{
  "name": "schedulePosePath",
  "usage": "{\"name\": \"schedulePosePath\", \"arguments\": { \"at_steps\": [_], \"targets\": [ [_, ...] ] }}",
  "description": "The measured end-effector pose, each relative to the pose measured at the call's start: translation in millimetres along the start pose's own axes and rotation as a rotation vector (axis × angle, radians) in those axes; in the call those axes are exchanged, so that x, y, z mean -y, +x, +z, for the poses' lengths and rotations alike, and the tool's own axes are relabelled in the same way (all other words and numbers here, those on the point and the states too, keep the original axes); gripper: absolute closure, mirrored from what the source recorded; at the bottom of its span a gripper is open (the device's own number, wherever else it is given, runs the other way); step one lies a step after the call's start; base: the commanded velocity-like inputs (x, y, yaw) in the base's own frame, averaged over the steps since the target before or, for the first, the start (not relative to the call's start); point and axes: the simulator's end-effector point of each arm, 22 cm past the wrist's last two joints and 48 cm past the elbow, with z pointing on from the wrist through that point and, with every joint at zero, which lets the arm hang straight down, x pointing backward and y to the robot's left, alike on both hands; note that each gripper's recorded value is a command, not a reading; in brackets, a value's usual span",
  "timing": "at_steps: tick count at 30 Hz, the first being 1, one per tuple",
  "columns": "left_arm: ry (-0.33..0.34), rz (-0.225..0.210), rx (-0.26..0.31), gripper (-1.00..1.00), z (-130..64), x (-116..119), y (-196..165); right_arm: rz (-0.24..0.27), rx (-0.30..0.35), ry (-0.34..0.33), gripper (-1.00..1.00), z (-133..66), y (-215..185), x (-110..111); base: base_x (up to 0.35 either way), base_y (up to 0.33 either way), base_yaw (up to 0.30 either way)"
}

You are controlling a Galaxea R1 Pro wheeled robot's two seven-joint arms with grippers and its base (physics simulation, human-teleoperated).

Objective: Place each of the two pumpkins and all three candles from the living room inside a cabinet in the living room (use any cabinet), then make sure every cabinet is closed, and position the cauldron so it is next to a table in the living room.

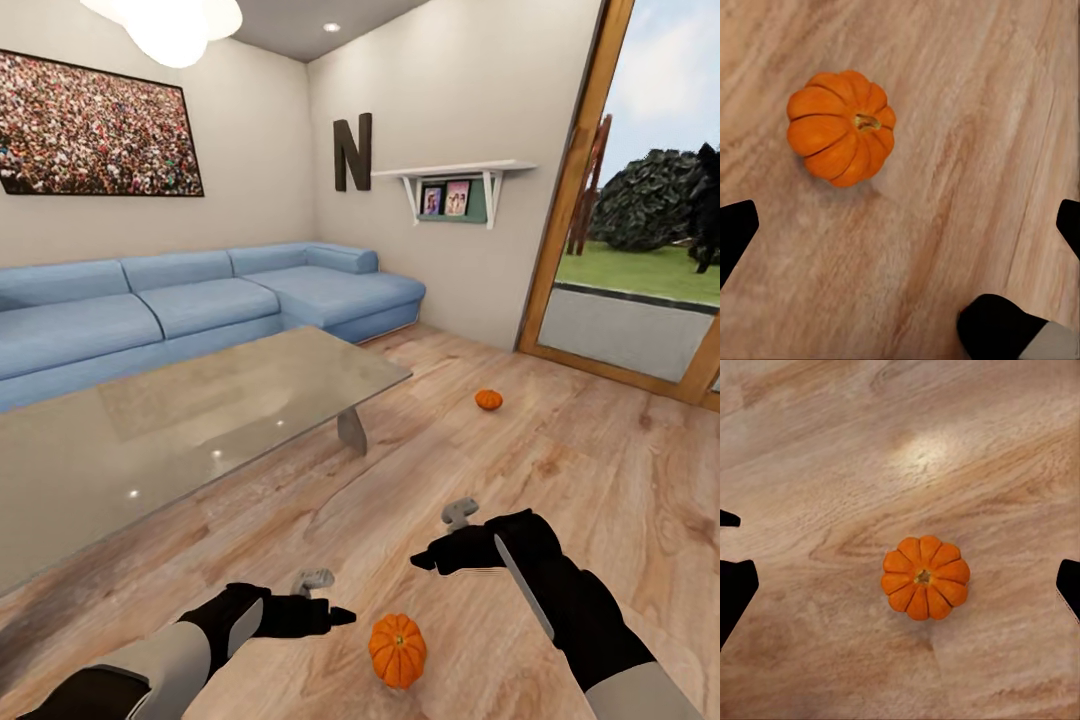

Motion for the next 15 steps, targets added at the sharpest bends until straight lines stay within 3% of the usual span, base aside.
{"name": "schedulePosePath", "arguments": {
  "at_steps": [7,15],
  "targets": [
    [0.033,-0.073,0.035,-1.0,4.8,6,-5,0.005,-0.012,-0.004,-1.0,4.9,4,1,0.073,0.001,0.0],
    [0.042,-0.113,0.014,-1.0,13.9,8,9,0.012,-0.027,-0.008,-1.0,10.2,11,1,0.003,-0.24,0.0]
  ]
}}
